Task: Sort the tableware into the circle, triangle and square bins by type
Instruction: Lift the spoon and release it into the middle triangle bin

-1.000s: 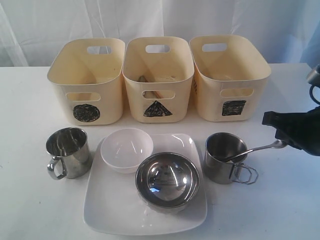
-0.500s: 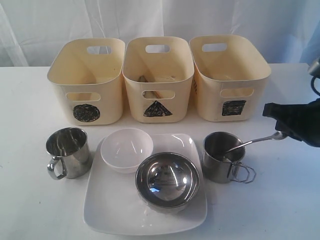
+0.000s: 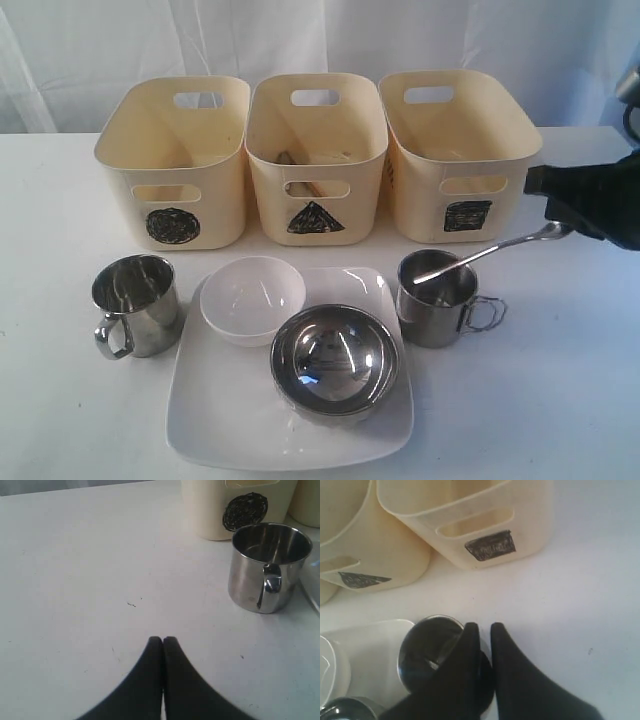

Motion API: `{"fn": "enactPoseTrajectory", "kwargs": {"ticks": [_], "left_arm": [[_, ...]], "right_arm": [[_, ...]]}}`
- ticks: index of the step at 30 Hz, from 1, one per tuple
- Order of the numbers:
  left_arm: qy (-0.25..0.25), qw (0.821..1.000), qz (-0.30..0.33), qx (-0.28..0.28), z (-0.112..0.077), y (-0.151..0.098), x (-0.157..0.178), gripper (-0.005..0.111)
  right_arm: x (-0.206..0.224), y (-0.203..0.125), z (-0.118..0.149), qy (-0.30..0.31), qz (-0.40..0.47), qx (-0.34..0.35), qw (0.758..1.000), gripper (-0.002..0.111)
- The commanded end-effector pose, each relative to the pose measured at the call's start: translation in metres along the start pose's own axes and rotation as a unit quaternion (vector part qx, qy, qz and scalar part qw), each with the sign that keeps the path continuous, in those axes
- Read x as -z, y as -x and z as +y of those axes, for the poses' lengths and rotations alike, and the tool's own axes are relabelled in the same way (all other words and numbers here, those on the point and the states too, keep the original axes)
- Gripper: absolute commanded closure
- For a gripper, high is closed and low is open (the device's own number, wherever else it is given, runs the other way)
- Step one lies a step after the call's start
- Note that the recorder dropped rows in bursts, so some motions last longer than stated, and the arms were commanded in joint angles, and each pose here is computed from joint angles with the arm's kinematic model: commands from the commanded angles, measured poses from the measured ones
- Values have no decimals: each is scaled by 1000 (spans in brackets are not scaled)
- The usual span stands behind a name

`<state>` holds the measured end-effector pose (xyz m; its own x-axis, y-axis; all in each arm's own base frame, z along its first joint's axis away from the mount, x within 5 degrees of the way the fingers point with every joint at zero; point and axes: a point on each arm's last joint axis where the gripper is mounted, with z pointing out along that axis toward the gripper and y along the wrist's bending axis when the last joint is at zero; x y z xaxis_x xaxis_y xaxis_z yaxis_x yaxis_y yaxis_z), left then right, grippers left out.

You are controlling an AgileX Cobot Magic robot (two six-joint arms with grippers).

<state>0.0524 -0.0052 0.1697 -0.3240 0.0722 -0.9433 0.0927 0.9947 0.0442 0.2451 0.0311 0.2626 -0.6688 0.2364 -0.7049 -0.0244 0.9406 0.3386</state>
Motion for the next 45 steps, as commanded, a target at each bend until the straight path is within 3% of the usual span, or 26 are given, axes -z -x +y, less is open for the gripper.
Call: {"fn": "enactPoseTrajectory", "kwargs": {"ticks": [1,10,18,25,33,35,40,45], "left_arm": [[1,1000,-2,4,0,-1,0,107],[1,1000,-2,4,0,-1,0,107],[1,1000,-2,4,0,-1,0,107],[1,1000,-2,4,0,-1,0,107],[1,1000,-2,4,0,-1,0,107],[1,1000,-2,4,0,-1,0,107],[1,1000,-2,4,0,-1,0,107],[1,1000,-2,4,0,-1,0,107]], "right_arm": [[22,16,11,19,-45,8,999,108],[47,41,21,28,-123,23,992,108],[39,73,27,40,-175,-36,983,108],[-27,105,66,54,-193,-12,980,108],[-117,111,114,85,-145,51,984,108],[-131,109,121,102,-109,77,986,101],[-142,108,125,115,-84,82,986,73],[-140,111,127,121,-82,91,985,64]]}}
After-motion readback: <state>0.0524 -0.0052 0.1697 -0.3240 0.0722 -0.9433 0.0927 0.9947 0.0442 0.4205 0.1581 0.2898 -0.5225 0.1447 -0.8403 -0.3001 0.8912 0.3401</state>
